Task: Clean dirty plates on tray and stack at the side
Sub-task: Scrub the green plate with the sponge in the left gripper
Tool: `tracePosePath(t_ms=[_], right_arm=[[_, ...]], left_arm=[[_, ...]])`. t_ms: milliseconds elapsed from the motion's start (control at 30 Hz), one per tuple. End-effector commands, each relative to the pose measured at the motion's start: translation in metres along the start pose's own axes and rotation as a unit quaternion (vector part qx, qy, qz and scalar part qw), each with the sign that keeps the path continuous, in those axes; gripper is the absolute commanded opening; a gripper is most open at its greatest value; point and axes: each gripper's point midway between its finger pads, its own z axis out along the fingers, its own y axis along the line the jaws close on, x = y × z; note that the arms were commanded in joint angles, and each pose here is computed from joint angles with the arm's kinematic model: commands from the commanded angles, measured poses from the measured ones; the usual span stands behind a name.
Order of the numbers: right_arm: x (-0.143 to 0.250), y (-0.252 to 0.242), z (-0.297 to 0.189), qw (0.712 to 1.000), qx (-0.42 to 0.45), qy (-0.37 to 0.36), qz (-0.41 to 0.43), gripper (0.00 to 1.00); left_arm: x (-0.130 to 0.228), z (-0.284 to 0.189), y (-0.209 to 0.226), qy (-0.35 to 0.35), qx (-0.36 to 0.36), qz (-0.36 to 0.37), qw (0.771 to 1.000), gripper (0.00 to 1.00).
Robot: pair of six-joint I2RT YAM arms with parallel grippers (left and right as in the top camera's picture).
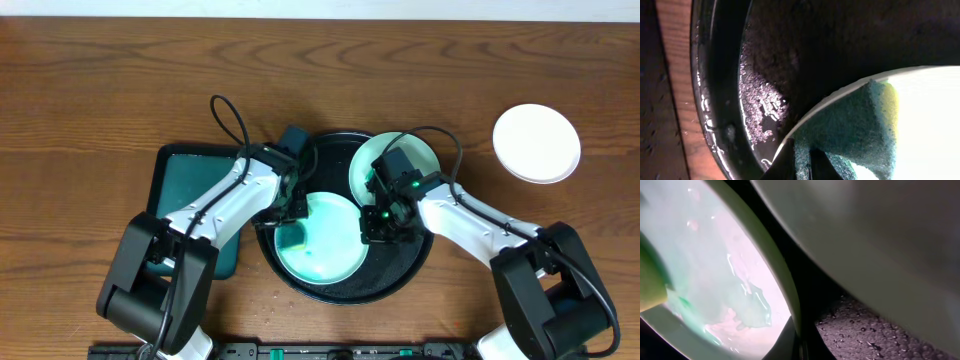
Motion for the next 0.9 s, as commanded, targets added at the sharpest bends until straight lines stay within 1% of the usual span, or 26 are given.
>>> tracePosePath(t_ms=[0, 133, 233, 400, 500, 567, 600, 667, 800, 867], right_arm=[[0.003, -0.019, 0.007, 0.999, 0.041, 0.006, 0.017, 0.01], [0.003, -0.019, 0.007, 0.999, 0.041, 0.006, 0.017, 0.01], [0.003, -0.019, 0.007, 0.999, 0.041, 0.006, 0.017, 0.01], [0.004, -0.019, 0.007, 0.999, 0.042, 0.007, 0.018, 0.01], [0.005, -0.020, 0.007, 0.999, 0.043, 0.008, 0.019, 0.01], [0.005, -0.020, 0.007, 0.999, 0.043, 0.009, 0.019, 0.01], [0.006, -0.020, 0.007, 0.999, 0.044, 0.010, 0.019, 0.01], [0.006, -0.020, 0.007, 0.999, 0.044, 0.011, 0.019, 0.01], [0.008, -0.021, 0.006, 0.999, 0.046, 0.015, 0.021, 0.01], [0.009, -0.022, 0.006, 0.998, 0.047, 0.017, 0.022, 0.01]], left_arm=[[0.008, 0.014, 0.030, 0.015, -0.075, 0.041, 0.996, 0.07], [0.032, 0.015, -0.008, 0.054, 0.001, 0.109, 0.993, 0.07], [0.052, 0.014, -0.039, 0.080, 0.062, 0.155, 0.983, 0.07], [0.073, 0.010, -0.068, 0.101, 0.113, 0.188, 0.970, 0.07], [0.077, 0.008, -0.077, 0.106, 0.132, 0.189, 0.967, 0.07], [0.078, 0.005, -0.087, 0.110, 0.162, 0.190, 0.962, 0.07], [0.079, 0.002, -0.097, 0.111, 0.188, 0.191, 0.957, 0.07], [0.075, -0.001, -0.107, 0.105, 0.213, 0.183, 0.954, 0.07], [0.056, -0.003, -0.117, 0.073, 0.230, 0.158, 0.958, 0.07], [0.041, 0.001, -0.112, 0.046, 0.210, 0.134, 0.967, 0.07]])
